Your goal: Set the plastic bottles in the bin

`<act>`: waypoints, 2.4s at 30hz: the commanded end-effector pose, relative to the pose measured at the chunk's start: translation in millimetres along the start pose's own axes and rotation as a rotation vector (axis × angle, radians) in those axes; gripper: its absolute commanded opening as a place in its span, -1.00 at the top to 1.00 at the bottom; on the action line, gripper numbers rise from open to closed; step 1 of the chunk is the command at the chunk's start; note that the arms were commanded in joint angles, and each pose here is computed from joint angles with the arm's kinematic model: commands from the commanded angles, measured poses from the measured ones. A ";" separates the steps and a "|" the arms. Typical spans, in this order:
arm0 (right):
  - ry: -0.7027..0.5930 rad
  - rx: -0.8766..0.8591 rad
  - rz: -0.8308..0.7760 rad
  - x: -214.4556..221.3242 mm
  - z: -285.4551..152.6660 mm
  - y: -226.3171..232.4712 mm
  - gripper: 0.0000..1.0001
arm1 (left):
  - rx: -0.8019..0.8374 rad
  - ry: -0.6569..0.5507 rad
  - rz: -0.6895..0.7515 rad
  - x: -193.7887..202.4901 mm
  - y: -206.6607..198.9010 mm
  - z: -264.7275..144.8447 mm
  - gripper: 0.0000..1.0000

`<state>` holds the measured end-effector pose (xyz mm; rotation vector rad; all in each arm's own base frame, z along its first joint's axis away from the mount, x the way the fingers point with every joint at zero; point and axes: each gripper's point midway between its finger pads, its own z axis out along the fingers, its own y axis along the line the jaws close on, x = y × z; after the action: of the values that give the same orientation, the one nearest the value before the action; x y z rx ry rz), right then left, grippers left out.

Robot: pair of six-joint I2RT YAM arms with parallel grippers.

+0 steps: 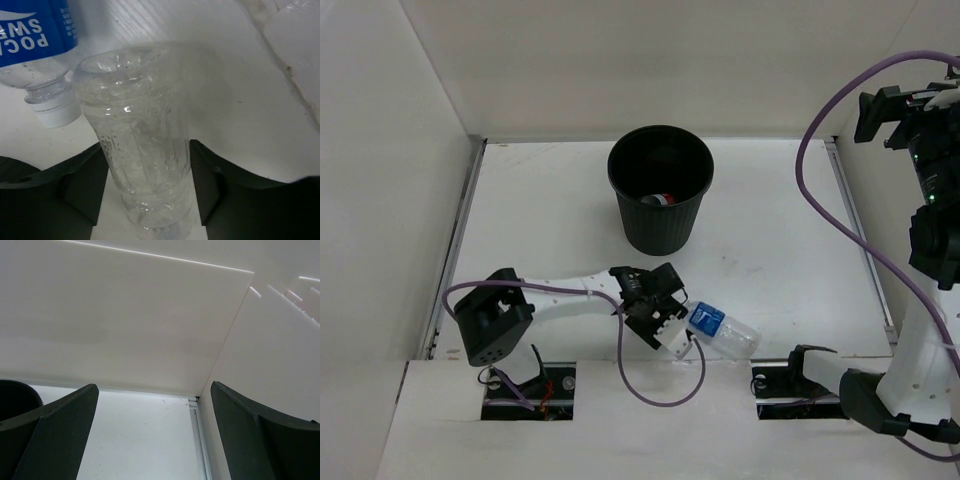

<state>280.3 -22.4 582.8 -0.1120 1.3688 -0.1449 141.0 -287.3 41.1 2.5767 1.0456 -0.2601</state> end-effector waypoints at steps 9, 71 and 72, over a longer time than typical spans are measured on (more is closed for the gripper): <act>-0.008 -0.042 0.026 6.0 30.1 3.4 -1.00 | -0.018 -0.074 -0.212 -27.1 11.5 -43.3 0.63; 1.069 -1.084 -0.149 356.4 -223.7 261.0 -1.00 | -2.283 0.099 -0.775 139.4 -34.8 -613.7 -1.00; 1.070 -1.091 -0.151 359.0 -223.5 265.3 -1.00 | -2.287 0.091 -0.781 136.0 -39.1 -612.8 -1.00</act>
<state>135.3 161.6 146.6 -1.2235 2.4023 0.4699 237.1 58.3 570.1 0.1544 1.0093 0.6159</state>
